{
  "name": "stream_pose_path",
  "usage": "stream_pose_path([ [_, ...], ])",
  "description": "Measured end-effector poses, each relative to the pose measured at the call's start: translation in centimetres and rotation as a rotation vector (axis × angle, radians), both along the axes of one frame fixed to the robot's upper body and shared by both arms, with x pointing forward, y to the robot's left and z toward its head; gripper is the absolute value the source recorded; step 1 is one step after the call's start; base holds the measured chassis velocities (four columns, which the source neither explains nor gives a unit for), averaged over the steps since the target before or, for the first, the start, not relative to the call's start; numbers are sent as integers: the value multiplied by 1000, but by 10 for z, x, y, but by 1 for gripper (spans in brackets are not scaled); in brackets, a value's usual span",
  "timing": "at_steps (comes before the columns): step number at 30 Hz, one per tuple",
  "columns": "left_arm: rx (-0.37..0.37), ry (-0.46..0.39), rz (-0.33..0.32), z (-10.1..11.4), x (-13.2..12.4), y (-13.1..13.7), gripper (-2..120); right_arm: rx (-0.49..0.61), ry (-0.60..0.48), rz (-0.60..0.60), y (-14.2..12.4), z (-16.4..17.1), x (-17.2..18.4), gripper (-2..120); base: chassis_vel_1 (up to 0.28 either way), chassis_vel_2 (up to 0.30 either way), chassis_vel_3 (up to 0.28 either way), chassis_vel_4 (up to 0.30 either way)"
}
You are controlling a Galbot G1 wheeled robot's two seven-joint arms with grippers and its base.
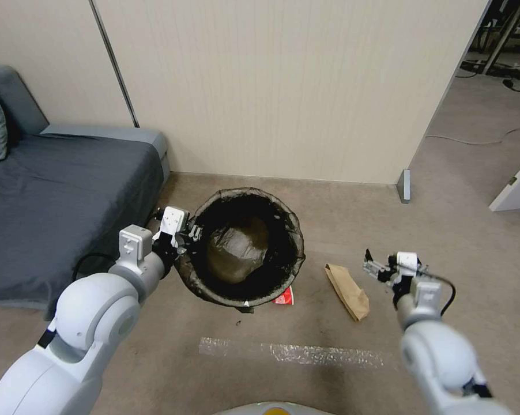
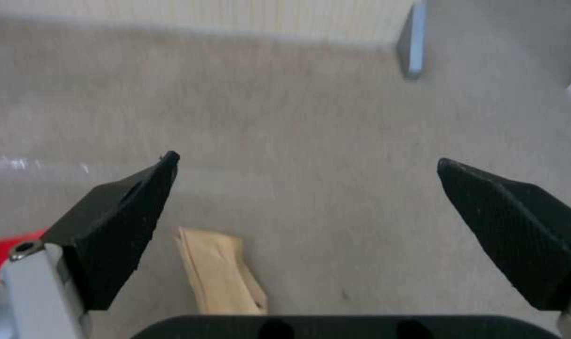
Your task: Pick up the trash bin, then pick up the garbage from the floor and place it into the trash bin.
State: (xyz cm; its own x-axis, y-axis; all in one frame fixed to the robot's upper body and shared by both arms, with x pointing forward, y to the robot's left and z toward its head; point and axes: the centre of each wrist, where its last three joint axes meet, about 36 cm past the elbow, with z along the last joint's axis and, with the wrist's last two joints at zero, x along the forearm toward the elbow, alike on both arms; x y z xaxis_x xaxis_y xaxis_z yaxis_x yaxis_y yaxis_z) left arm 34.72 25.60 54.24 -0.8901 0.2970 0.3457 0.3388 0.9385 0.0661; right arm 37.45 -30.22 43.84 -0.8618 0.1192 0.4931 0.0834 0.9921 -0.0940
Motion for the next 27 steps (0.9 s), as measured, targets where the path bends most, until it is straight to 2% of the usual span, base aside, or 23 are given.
stream_pose_path([
  [2, 5, -1, 0, 0, 1, 1, 1, -10, 62, -8, -11, 6, 25, 100, 0, 0, 0, 0],
  [3, 5, -1, 0, 0, 1, 1, 1, -10, 62, -8, -11, 6, 25, 100, 0, 0, 0, 0],
  [6, 6, 1, 1, 0, 1, 1, 1, 38, 108, -8, -13, 3, 61, 100, 0, 0, 0, 0],
  [7, 6, 1, 1, 0, 1, 1, 1, 38, 108, -8, -13, 3, 61, 100, 0, 0, 0, 0],
  [11, 5, 0, 3, 0, 0, 1, 1, 75, 170, -5, -4, -19, 85, 100, 0, 0, 0, 0],
  [13, 6, 2, 4, -1, -1, 1, 1, 80, 223, -5, 4, -41, 97, 100, 0, 0, 0, 0],
  [14, 6, 2, 4, -1, -1, 1, 1, 80, 223, -5, 4, -41, 97, 100, 0, 0, 0, 0],
  [16, 8, 2, 7, -1, -1, 1, 1, 96, 283, -1, 15, -67, 108, 100, 0, 0, 0, 0],
  [20, 9, 4, 8, -2, -1, 1, 1, 115, 323, 16, 34, -86, 115, 100, 0, 0, 0, 0],
  [22, 10, 5, 11, -2, 0, 2, 1, 112, 347, 34, 55, -100, 115, 100, 0, 0, 0, 0],
  [27, 12, 6, 14, -3, 2, 3, 1, 77, 382, 57, 68, -120, 112, 100, 0, 0, 0, 0],
])
